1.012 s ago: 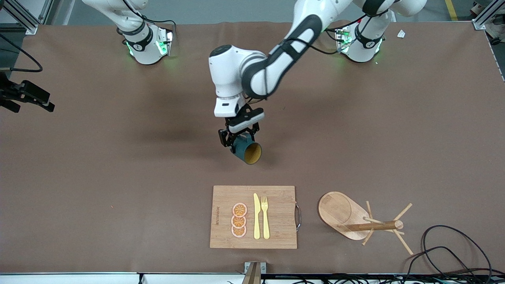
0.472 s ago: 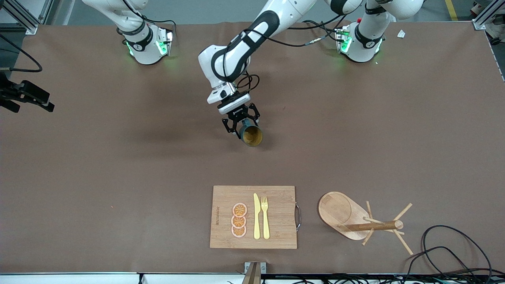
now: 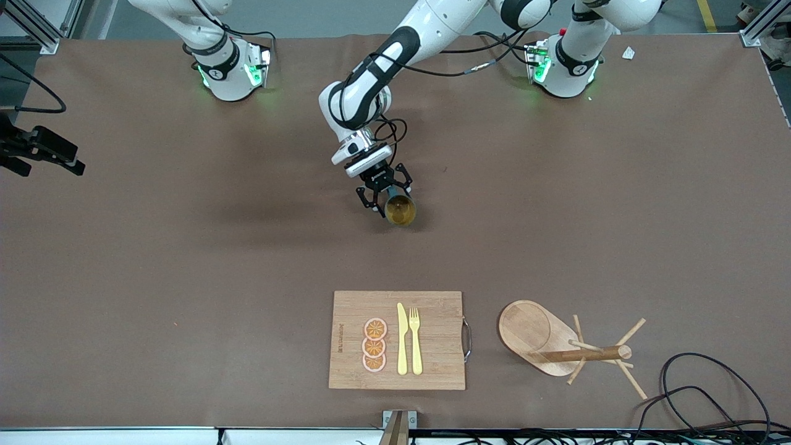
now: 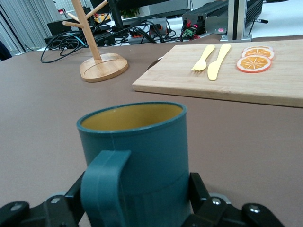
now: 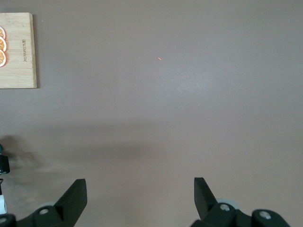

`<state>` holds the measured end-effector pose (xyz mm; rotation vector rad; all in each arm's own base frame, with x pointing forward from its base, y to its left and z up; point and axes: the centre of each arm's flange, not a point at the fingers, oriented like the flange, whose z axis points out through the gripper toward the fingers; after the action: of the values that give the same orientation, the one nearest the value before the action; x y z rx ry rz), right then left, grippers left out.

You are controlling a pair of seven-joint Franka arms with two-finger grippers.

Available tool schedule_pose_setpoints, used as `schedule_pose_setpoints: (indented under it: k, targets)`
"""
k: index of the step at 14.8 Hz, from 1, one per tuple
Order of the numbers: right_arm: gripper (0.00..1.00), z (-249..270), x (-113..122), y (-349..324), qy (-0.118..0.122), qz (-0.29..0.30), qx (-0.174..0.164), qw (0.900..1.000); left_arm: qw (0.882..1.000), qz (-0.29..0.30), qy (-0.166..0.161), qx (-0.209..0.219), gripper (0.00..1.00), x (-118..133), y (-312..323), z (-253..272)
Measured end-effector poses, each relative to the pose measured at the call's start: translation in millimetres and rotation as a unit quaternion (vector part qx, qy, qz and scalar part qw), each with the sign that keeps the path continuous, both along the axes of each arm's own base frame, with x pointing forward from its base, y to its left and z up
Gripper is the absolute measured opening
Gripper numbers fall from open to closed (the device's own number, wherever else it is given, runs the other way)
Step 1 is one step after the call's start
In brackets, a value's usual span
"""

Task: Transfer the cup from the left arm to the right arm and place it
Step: 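Carry the mug to mid-table and lower it with the left gripper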

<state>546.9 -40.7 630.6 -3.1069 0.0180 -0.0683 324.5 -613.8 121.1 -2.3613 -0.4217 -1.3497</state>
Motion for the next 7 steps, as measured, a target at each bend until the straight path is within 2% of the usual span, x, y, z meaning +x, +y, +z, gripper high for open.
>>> schedule_pose_setpoints:
  k: [2, 4, 7]
  targets:
    - [1.00, 0, 0, 0, 0.000, 0.000, 0.000, 1.000, 1.000, -0.003, -0.001, 0.000, 0.86, -2, -1, 0]
    - [1.00, 2, 0, 0, -0.002, 0.001, 0.000, 1.000, 1.000, -0.009, -0.002, -0.002, 0.99, -10, -6, 1]
    - [1.00, 4, 0, 0, -0.004, 0.000, -0.001, 1.000, 1.000, -0.010, -0.003, -0.013, 1.00, -24, -19, 14]
